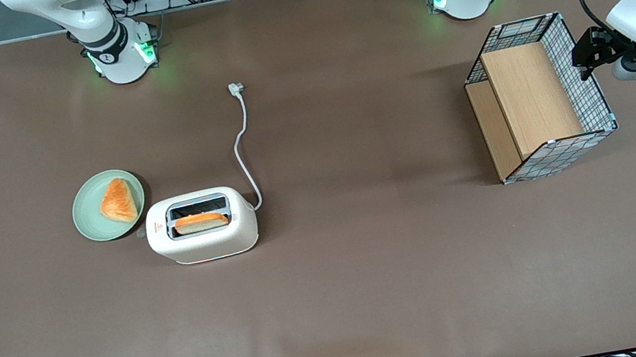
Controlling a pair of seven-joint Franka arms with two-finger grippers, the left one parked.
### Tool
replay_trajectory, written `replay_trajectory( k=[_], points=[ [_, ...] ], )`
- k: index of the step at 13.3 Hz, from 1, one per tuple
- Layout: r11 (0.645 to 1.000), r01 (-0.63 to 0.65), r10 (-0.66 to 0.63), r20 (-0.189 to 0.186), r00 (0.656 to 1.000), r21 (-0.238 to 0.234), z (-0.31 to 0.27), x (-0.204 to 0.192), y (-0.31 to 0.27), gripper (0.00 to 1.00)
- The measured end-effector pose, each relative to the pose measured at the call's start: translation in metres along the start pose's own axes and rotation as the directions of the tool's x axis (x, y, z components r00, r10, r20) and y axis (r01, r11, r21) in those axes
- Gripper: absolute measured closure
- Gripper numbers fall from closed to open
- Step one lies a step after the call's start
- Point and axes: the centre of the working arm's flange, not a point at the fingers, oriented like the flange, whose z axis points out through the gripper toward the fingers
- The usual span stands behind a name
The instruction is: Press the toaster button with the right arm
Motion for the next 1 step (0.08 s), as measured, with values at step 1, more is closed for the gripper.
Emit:
replay_trajectory(
  k=[1],
  points=[
    [1.0,0.001,-0.001,0.0,1.0,0.0,0.0,-0.0002,-0.0004,0.0]
  ],
)
